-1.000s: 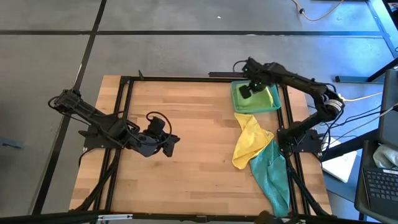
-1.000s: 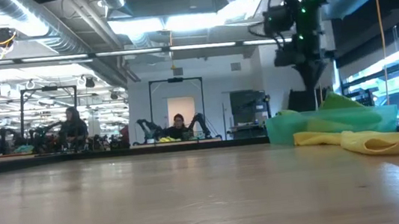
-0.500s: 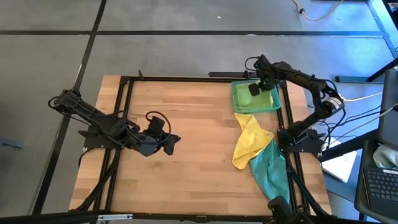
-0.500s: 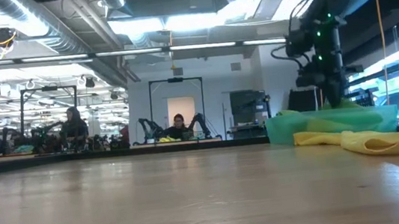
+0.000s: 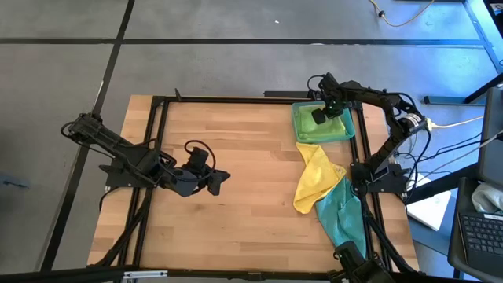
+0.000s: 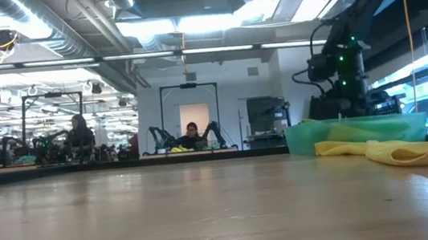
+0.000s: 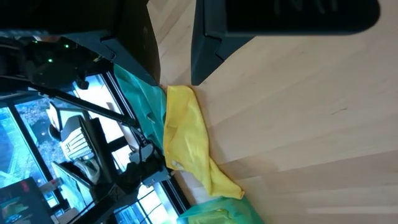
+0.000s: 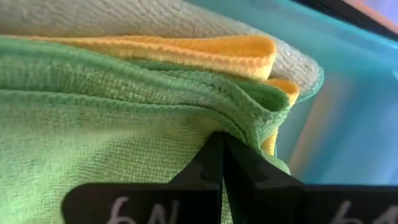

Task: Fold microfiber towels
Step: Stack the folded green microfiber cloth on top of the folded yellow microfiber cloth

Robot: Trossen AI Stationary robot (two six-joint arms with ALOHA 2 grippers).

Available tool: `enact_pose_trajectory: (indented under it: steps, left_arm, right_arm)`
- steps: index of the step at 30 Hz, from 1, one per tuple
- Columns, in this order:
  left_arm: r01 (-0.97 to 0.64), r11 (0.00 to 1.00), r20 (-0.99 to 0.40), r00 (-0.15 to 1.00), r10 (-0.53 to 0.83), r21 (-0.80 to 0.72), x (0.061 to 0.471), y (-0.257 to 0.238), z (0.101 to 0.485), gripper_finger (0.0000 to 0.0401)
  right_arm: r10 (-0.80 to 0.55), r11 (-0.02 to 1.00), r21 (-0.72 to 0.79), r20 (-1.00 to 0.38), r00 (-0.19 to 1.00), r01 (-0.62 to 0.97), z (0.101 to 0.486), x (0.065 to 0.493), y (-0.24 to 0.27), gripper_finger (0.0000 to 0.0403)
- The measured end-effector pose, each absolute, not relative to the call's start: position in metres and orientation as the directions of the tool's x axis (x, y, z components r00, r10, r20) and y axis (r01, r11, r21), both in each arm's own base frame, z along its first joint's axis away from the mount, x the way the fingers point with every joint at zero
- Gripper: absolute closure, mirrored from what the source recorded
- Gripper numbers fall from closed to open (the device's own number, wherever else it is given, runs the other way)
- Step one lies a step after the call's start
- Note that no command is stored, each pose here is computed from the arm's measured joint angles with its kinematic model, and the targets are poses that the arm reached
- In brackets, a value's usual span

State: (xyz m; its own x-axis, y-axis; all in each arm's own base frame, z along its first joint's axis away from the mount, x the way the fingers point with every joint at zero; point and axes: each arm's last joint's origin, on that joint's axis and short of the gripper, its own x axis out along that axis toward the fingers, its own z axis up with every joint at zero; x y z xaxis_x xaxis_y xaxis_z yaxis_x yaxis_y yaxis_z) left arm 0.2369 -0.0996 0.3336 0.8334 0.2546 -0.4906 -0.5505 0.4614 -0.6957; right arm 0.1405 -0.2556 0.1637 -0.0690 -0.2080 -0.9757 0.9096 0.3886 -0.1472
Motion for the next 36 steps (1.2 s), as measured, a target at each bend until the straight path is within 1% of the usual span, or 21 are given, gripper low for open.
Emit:
enact_pose_trajectory:
  steps: [2,4,8,9,11,12,14,15,20,22,24,26,28,32,36]
  left_arm:
    - [-0.55,0.461,-0.49,0.834,0.255,-0.696,0.237,-0.1,0.334,0.0319]
    - [-0.547,0.46,-0.487,0.836,0.253,-0.7,0.237,-0.1,0.334,0.0319]
    - [-0.535,0.457,-0.476,0.844,0.247,-0.711,0.238,-0.101,0.335,0.0319]
    - [-0.531,0.458,-0.474,0.846,0.244,-0.713,0.238,-0.102,0.336,0.0319]
    - [-0.528,0.459,-0.472,0.848,0.241,-0.714,0.237,-0.102,0.336,0.0319]
    - [-0.528,0.465,-0.473,0.848,0.24,-0.711,0.237,-0.103,0.336,0.0319]
    - [-0.531,0.475,-0.472,0.846,0.248,-0.702,0.236,-0.104,0.335,0.0319]
    - [-0.533,0.474,-0.468,0.845,0.258,-0.7,0.236,-0.103,0.335,0.0319]
    - [-0.551,0.458,-0.438,0.834,0.335,-0.698,0.241,-0.093,0.337,0.0319]
    - [-0.558,0.46,-0.434,0.828,0.354,-0.69,0.244,-0.085,0.338,0.0319]
    - [-0.562,0.465,-0.428,0.825,0.369,-0.684,0.248,-0.077,0.339,0.0319]
    - [-0.562,0.489,-0.422,0.826,0.374,-0.667,0.253,-0.066,0.341,0.0319]
    - [-0.543,0.521,-0.406,0.839,0.362,-0.658,0.259,-0.055,0.344,0.0319]
    - [-0.452,0.607,-0.345,0.892,0.293,-0.654,0.27,-0.031,0.354,0.0319]
    - [-0.381,0.671,-0.297,0.923,0.243,-0.636,0.276,-0.004,0.36,0.0319]
  right_arm:
    - [-0.197,0.392,-0.149,-0.977,-0.075,0.908,0.166,0.14,-0.255,0.0397]
    - [-0.195,0.389,-0.148,-0.978,-0.076,0.909,0.176,0.139,-0.253,0.0397]
    - [-0.259,0.388,-0.141,-0.965,-0.039,0.911,0.211,0.137,-0.248,0.0386]
    - [-0.283,0.373,-0.135,-0.959,-0.026,0.918,0.221,0.136,-0.247,0.0384]
    - [-0.348,0.341,-0.103,-0.937,0.024,0.935,0.244,0.136,-0.244,0.0383]
    - [-0.367,0.339,-0.063,-0.928,0.07,0.939,0.252,0.137,-0.242,0.0384]
    - [-0.369,0.36,0.018,-0.916,0.16,0.933,0.26,0.143,-0.24,0.0389]
    - [-0.361,0.37,0.042,-0.914,0.186,0.928,0.26,0.147,-0.239,0.0393]
    - [-0.288,0.432,0.057,-0.937,0.197,0.9,0.238,0.17,-0.241,0.0396]
    - [-0.274,0.431,0.065,-0.941,0.199,0.9,0.227,0.178,-0.246,0.0392]
    - [-0.251,0.407,0.107,-0.942,0.224,0.907,0.215,0.186,-0.251,0.0392]
    - [-0.198,0.363,0.163,-0.949,0.247,0.918,0.203,0.193,-0.252,0.0393]
    - [-0.174,0.348,0.21,-0.943,0.283,0.913,0.195,0.202,-0.254,0.0397]
    - [-0.149,0.325,0.216,-0.95,0.275,0.921,0.178,0.214,-0.255,0.0398]
    - [-0.13,0.307,0.199,-0.96,0.248,0.931,0.167,0.216,-0.256,0.0394]
